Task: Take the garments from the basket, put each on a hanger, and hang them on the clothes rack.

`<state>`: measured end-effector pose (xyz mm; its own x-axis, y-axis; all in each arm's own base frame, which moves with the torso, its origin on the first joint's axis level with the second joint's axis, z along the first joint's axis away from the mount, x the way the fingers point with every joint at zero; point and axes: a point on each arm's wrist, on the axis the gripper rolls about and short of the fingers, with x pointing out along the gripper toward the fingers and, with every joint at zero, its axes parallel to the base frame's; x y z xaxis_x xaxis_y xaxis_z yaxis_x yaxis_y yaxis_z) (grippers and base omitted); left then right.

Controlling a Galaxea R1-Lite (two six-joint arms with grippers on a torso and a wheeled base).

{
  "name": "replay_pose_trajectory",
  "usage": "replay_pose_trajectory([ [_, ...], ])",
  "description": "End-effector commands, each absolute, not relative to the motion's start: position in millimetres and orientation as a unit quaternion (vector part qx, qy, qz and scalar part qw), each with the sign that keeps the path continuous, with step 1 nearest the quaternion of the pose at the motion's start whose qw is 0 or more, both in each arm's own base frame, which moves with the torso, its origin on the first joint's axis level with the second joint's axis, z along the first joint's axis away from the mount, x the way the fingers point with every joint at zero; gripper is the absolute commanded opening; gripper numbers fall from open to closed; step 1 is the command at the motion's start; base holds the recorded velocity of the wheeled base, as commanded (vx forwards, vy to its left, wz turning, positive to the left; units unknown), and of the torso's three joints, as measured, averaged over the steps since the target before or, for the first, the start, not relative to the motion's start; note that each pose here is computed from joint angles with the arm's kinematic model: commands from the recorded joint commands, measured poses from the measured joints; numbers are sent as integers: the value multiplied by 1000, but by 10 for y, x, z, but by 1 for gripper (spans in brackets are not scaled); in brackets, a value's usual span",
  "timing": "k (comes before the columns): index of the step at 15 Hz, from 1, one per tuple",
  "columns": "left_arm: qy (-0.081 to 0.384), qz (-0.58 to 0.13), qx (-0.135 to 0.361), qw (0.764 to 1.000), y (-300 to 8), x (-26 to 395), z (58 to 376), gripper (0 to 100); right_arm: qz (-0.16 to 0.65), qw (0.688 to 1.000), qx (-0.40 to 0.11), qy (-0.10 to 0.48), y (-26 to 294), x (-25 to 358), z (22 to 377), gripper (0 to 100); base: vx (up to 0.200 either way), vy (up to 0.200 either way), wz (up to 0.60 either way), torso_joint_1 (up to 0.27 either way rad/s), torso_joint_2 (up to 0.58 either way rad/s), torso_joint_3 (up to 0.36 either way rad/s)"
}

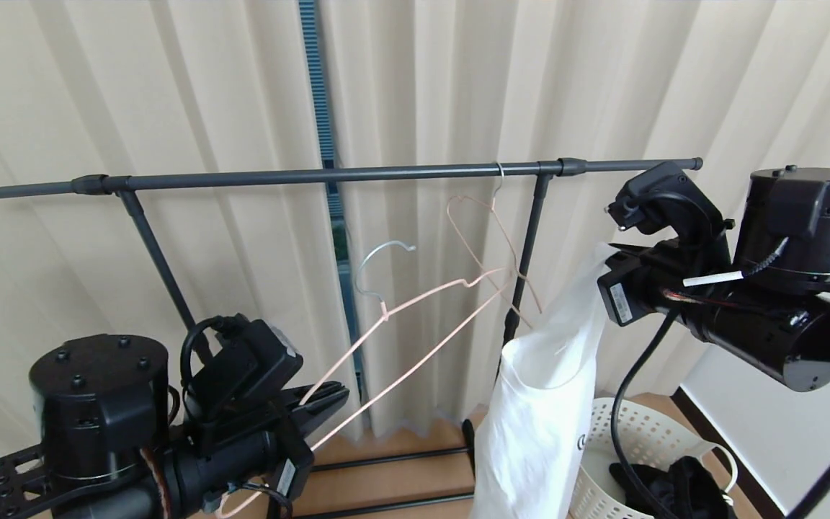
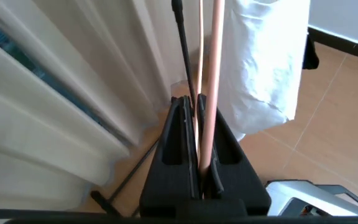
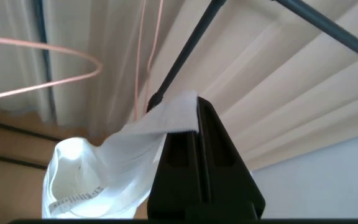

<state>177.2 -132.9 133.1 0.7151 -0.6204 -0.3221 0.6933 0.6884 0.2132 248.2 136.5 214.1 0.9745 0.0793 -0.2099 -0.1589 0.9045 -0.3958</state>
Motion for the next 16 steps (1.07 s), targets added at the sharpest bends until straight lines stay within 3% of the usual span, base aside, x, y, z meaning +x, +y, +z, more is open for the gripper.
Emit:
replay_pose_trajectory([
  [1, 114, -376, 153, 907, -1288, 1711, 1234, 0, 36, 968, -225, 109, 1318, 2714, 1966, 0, 0, 0, 0, 0, 0, 0],
  [9, 120, -405, 153, 893, -1300, 1699, 1069, 0, 14, 975, -209, 74, 1403, 2917, 1915, 0, 0, 0, 0, 0, 0, 0],
  [16, 124, -431, 109, 887, -1474, 1709, 1119, 0, 31, 974, -211, 75, 1507, 2890, 1866, 0, 0, 0, 0, 0, 0, 0],
])
